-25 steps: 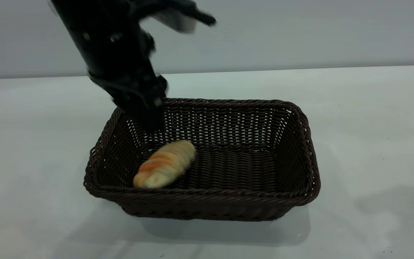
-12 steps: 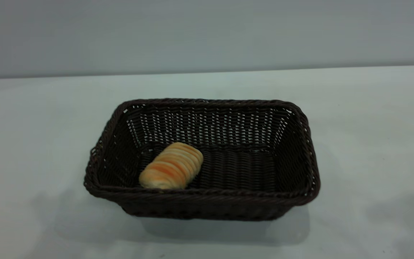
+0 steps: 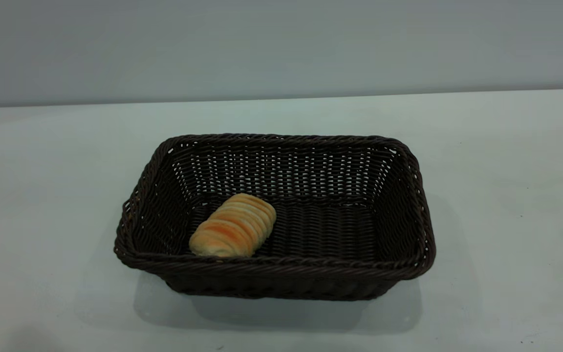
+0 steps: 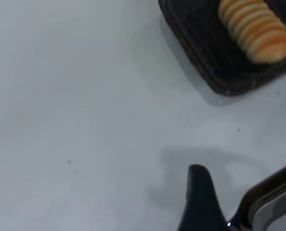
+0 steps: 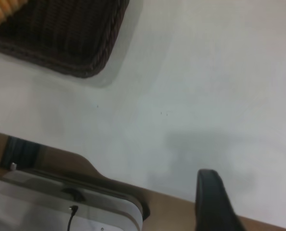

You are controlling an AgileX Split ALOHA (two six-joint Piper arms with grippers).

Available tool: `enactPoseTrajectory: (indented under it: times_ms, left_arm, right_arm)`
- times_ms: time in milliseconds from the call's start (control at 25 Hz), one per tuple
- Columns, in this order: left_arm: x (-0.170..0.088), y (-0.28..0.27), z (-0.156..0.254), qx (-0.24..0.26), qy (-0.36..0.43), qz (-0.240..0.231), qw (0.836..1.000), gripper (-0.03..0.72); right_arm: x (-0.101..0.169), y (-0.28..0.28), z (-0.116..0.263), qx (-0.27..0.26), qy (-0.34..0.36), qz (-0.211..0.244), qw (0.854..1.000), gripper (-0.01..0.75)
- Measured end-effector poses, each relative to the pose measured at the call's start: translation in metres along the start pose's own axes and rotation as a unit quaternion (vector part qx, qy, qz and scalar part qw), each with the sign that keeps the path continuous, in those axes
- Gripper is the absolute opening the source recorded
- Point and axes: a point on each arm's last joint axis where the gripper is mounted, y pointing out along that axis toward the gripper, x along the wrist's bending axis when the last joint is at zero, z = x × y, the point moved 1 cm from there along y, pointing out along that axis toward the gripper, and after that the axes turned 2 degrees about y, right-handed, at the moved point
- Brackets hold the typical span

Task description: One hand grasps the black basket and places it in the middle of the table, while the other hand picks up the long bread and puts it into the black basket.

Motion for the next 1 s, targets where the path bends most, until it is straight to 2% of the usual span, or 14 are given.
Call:
enactPoseTrajectory:
  times_ms: [280, 440, 560, 760, 1000]
  left_arm:
    - [-0.005, -0.021, 0.079, -0.066, -0.035, -0.007, 0.997, 0.532]
    - [-0.009, -0.022, 0.115, -0.098, -0.051, -0.009, 0.994, 0.532]
    - [-0.013, -0.016, 0.138, -0.108, -0.068, -0.009, 0.992, 0.532]
    - [-0.018, -0.008, 0.166, -0.128, -0.117, -0.005, 0.985, 0.532]
    - [-0.018, -0.013, 0.186, -0.18, -0.134, -0.012, 0.974, 0.533]
  right_arm:
    - [0.005, -0.014, 0.058, -0.059, -0.039, 0.004, 0.997, 0.429]
    - [0.007, -0.007, 0.083, -0.108, -0.055, 0.002, 0.993, 0.429]
    - [0.006, 0.005, 0.102, -0.121, -0.057, 0.004, 0.991, 0.429]
    - [0.006, 0.026, 0.132, -0.112, -0.06, 0.005, 0.992, 0.429]
    - [0.007, 0.016, 0.146, -0.168, -0.066, 0.012, 0.984, 0.429]
